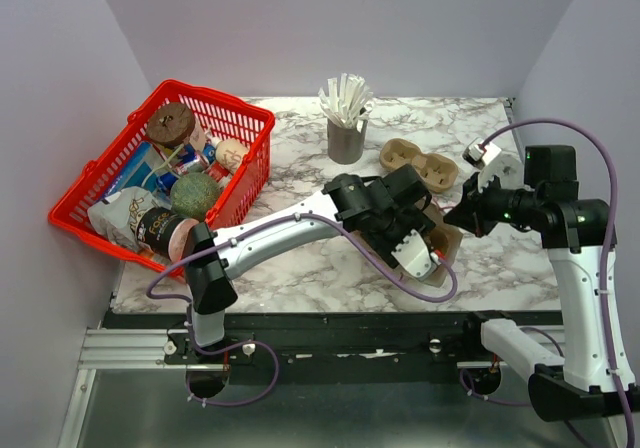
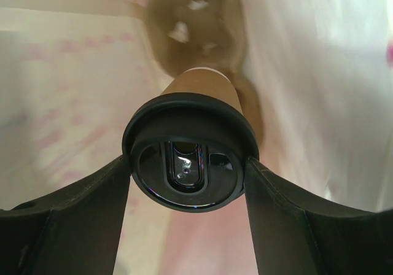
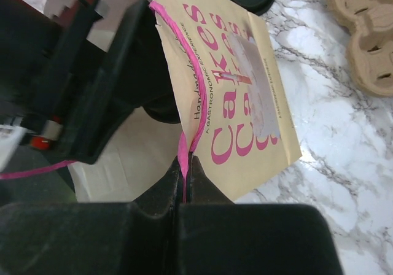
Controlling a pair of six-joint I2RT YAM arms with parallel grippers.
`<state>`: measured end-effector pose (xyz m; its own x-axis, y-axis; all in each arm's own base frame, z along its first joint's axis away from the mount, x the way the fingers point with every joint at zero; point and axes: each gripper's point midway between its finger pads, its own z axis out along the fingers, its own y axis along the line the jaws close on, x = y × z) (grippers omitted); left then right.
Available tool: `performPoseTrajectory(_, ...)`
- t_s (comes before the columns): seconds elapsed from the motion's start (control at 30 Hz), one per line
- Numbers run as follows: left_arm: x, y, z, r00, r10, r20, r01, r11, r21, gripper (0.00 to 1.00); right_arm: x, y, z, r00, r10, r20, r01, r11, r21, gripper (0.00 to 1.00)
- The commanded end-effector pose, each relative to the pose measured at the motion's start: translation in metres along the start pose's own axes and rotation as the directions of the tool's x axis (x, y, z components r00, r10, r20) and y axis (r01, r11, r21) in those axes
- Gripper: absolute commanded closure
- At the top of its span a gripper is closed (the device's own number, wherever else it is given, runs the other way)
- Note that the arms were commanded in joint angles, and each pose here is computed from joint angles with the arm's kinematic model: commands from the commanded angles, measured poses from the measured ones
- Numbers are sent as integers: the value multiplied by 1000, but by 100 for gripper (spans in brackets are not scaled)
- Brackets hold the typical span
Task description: Pack the takeout coffee
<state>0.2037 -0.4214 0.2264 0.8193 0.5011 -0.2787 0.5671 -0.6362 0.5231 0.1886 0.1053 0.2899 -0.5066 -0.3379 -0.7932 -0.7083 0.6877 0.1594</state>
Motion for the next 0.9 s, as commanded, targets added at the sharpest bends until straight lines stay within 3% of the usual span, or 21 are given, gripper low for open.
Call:
performPoseTrajectory(0.0, 3, 8, -8, 996, 66, -64, -70, 995, -67, 100, 7, 19, 2, 993, 116, 5, -116, 992, -58, 100)
performPoseTrajectory(0.2, 17, 4, 7, 990, 49, -132, -55, 997, -48, 100, 21, 22, 4, 995, 103, 13, -102, 993, -51, 99)
performPoseTrajectory(0.4, 25, 3, 17, 979, 108, -174, -121, 991, -63, 100, 17, 26, 4, 992, 125, 22, -123, 990, -74, 100)
performPoseTrajectory(0.7, 19, 9, 4, 984, 115, -137, -132, 984, -122, 100, -5, -11, 1, 989, 120, 90, -130, 985, 116, 100)
performPoseTrajectory(0.87, 25, 7, 3, 985, 97, -142, -115, 986, -122, 100, -12, -6, -1, 991, 96, 95, -104, 991, 84, 100)
